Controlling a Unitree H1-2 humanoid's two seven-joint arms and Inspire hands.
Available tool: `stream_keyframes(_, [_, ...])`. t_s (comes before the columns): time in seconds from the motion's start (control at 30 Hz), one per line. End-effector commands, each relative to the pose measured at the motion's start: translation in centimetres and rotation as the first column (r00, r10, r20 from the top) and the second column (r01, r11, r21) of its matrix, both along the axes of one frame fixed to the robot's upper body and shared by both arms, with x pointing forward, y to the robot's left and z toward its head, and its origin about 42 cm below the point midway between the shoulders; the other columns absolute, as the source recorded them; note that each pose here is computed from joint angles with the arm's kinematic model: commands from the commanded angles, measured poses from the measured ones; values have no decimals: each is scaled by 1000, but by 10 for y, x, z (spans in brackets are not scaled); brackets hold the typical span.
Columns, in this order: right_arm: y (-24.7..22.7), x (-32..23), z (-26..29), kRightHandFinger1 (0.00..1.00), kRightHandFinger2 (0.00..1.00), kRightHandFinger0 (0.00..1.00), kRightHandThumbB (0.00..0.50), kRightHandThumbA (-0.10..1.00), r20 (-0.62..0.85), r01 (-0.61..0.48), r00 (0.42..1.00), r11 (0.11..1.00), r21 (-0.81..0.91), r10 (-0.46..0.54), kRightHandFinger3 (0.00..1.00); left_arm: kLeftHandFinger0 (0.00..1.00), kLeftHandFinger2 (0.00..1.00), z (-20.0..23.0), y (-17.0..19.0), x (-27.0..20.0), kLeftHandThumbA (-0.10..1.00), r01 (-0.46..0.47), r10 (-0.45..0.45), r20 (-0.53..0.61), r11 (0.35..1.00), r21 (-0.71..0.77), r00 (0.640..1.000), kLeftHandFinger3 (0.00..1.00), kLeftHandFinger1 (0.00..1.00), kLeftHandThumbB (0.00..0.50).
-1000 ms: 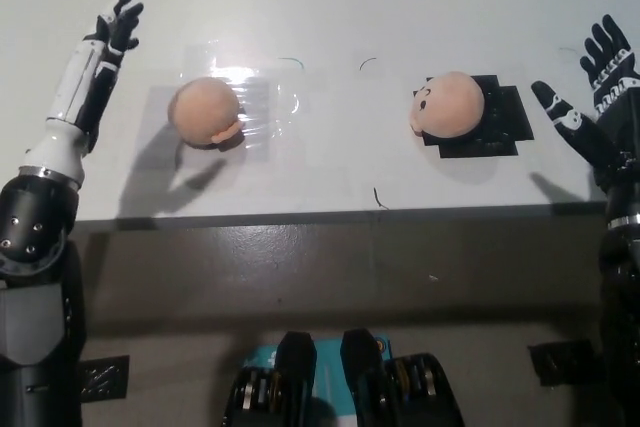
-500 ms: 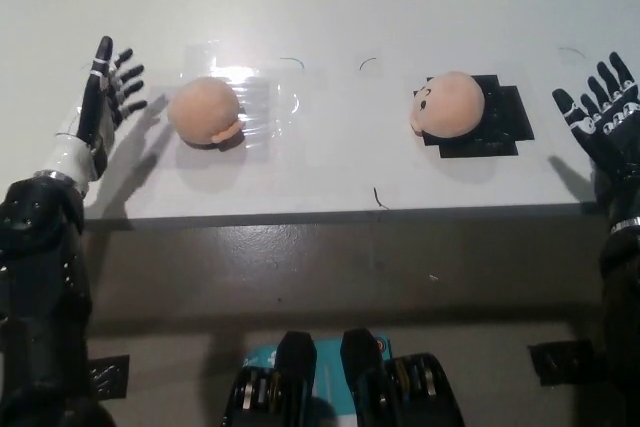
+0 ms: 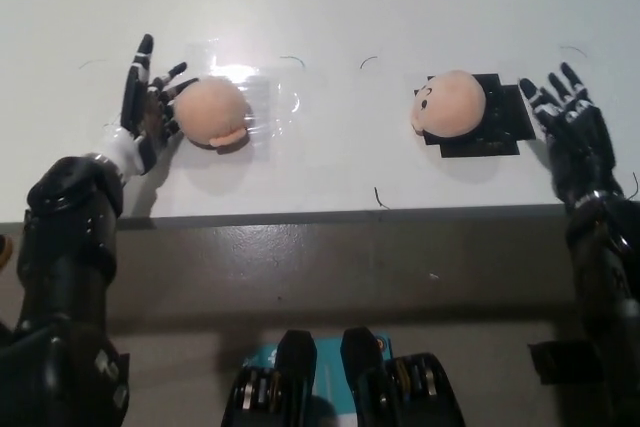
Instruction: Use both hands to push two dumpling toys together to the middle
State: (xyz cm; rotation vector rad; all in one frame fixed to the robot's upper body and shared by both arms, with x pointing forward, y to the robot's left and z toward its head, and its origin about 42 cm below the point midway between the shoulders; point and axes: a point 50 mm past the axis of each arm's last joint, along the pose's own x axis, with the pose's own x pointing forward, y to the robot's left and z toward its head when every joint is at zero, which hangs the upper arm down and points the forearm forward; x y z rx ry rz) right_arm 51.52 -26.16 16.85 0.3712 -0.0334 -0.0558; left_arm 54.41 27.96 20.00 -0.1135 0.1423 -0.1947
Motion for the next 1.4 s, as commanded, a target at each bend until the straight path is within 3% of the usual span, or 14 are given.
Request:
stream_keyframes(0.0, [33,37,66,1000,1000,1000,292,1000,178,-70,982,998,4,68,1000,1000,1000,67,-18,24,1000,57,0,245,973,-224,969,1000,1000,424])
stream_keyframes(0.17, [69,42,69,1000,1000,1000,307,1000,162,-121,980,993,-3,119,1000,1000,1000,65,-24,24,1000,70,-11,256,973,-221,967,1000,1000,452])
stream_keyframes(0.37, [100,43,69,1000,1000,1000,282,1000,169,-173,970,984,-37,177,1000,1000,1000,63,-36,23,1000,93,-24,253,961,-262,967,1000,1000,429])
stream_keyframes(0.5, [112,43,71,1000,1000,1000,302,1000,161,-173,971,985,-26,175,1000,1000,1000,66,-43,24,1000,113,-40,263,957,-268,964,1000,1000,432])
stream_keyframes(0.8, [132,41,72,1000,1000,1000,281,1000,177,-194,964,980,-31,197,1000,1000,1000,67,-65,24,1000,91,-27,287,973,-211,958,1000,1000,438])
stream_keyframes(0.9, [143,38,70,1000,1000,1000,305,1000,178,-210,961,977,-36,213,1000,1000,1000,64,-77,23,1000,94,-27,281,969,-228,959,1000,1000,443])
stream_keyframes(1.0, [149,37,68,1000,1000,1000,305,1000,174,-225,959,974,-22,225,1000,1000,1000,65,-87,22,1000,103,-23,293,960,-261,956,1000,1000,425])
stream_keyframes(1.1, [159,34,66,1000,1000,1000,274,1000,179,-247,953,969,1,243,1000,1000,1000,65,-103,20,1000,101,-10,301,952,-288,953,1000,1000,431])
stream_keyframes(1.37, [180,31,65,1000,1000,1000,289,1000,173,-265,951,964,24,257,1000,1000,1000,58,-132,14,1000,88,3,298,952,-292,954,1000,1000,400])
